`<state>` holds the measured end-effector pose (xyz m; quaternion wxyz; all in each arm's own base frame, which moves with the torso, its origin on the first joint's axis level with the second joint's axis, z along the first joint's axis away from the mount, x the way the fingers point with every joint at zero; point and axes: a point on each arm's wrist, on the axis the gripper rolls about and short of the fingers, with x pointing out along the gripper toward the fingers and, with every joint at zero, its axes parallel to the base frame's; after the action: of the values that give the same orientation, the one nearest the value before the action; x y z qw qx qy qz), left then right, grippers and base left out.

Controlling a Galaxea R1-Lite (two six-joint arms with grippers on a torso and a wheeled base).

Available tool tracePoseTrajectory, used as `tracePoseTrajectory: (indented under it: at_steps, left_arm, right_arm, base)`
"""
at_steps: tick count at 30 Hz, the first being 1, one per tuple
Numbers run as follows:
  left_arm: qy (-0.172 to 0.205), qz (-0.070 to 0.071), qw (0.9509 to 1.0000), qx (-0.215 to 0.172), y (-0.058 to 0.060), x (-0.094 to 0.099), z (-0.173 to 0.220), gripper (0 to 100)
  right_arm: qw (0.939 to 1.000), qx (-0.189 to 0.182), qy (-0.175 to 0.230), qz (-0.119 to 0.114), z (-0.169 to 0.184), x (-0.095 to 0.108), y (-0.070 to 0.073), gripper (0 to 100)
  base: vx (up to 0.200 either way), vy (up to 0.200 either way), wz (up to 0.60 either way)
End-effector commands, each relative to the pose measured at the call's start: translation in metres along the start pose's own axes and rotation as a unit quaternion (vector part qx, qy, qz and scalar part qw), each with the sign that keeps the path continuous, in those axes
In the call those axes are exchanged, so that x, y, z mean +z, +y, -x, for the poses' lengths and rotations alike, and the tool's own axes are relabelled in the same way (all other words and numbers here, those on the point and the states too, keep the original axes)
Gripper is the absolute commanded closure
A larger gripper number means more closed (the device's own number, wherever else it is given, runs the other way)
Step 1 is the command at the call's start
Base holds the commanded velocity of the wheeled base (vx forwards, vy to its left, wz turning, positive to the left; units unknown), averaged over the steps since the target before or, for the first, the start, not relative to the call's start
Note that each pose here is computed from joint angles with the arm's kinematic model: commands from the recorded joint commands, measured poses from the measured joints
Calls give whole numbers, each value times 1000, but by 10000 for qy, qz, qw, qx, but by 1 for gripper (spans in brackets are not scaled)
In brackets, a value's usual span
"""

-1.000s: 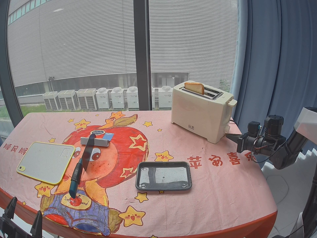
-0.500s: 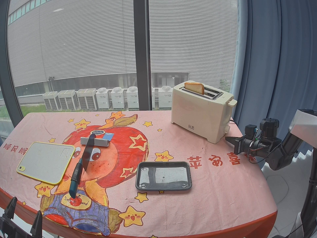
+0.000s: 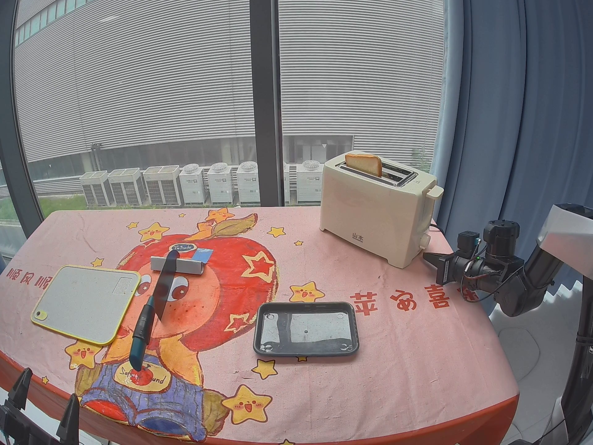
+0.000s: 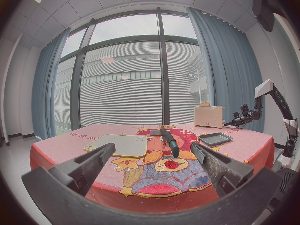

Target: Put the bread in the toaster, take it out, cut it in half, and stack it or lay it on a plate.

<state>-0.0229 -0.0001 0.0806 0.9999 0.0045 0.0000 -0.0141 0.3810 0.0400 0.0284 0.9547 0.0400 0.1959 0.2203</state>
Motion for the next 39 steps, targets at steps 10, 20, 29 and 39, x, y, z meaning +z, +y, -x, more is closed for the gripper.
tracePoseTrajectory:
  at_steps: [10, 20, 29, 39]
  left_arm:
    - [-1, -1, 10000, 3, 0, -5, 0, 0]
    - [-1, -1, 10000, 3, 0, -5, 0, 0]
    - [-1, -1, 10000, 3, 0, -5, 0, 0]
    - [-1, -1, 10000, 3, 0, -5, 0, 0]
  right_arm:
    - [10000, -7, -39, -53, -3, 2, 2, 100]
    - [9999, -75, -91, -39, -3, 5, 3, 100]
    - [9999, -60, -110, -26, -2, 7, 4, 100]
    - [9999, -39, -106, -15, -2, 7, 7, 100]
  base:
    - [0, 0, 0]
    - [0, 0, 0]
    - [0, 0, 0]
    - [0, 0, 0]
